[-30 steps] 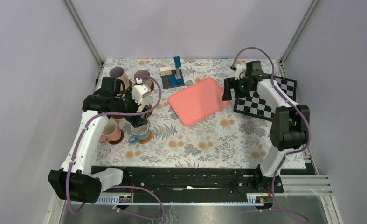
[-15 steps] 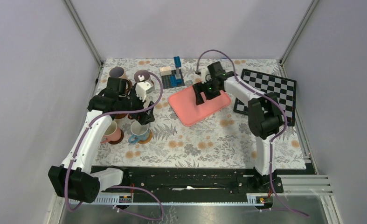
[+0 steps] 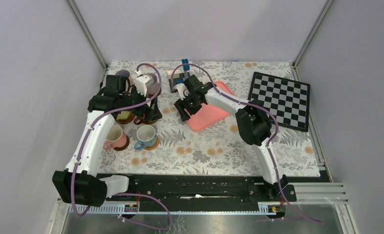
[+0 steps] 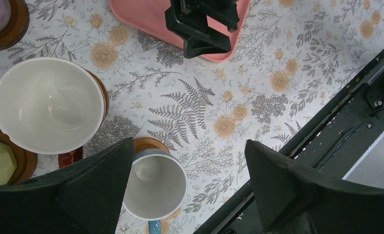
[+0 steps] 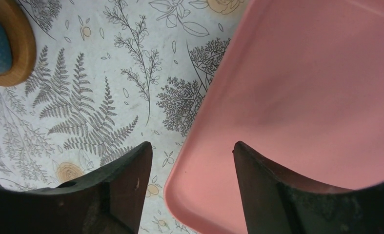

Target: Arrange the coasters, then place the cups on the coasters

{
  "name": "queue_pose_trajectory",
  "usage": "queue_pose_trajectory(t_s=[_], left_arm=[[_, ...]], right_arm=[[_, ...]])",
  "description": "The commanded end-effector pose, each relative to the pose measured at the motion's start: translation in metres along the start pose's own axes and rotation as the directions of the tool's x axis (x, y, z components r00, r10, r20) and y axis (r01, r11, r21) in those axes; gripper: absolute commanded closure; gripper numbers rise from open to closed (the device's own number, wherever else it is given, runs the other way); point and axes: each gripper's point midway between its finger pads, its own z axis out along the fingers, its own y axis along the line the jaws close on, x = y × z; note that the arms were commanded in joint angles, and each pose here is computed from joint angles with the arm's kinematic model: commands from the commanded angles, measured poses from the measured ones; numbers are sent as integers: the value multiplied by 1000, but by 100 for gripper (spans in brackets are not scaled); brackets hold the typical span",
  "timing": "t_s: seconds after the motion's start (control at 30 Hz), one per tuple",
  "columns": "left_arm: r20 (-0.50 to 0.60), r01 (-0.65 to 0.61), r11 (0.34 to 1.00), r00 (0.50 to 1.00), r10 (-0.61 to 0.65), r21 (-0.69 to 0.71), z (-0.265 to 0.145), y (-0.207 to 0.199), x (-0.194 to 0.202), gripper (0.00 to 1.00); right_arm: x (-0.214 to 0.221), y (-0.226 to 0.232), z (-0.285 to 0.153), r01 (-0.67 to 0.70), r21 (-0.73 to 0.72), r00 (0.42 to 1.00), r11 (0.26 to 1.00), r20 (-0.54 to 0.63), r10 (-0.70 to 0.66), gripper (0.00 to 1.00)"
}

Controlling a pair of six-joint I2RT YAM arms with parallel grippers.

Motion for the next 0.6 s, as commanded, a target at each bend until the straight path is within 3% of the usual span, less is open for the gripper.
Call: queue_pose_trajectory(t_s=[0.0,0.27,0.57], left_arm=[[124,-11,1000,992,13,-17,-19,-3,-31,9],[146,67,998,987,-65,-11,-21,8,-38,9],[167,126,991,979,-118,-39,-27,27,-41,9]], right_arm=[[2,4,9,61,14,998,998,-34,-61,34],[28,16,25,162,12,981,987,-110,-159,52],[85,40,12,275,-60,941,960,-186,-281,68]])
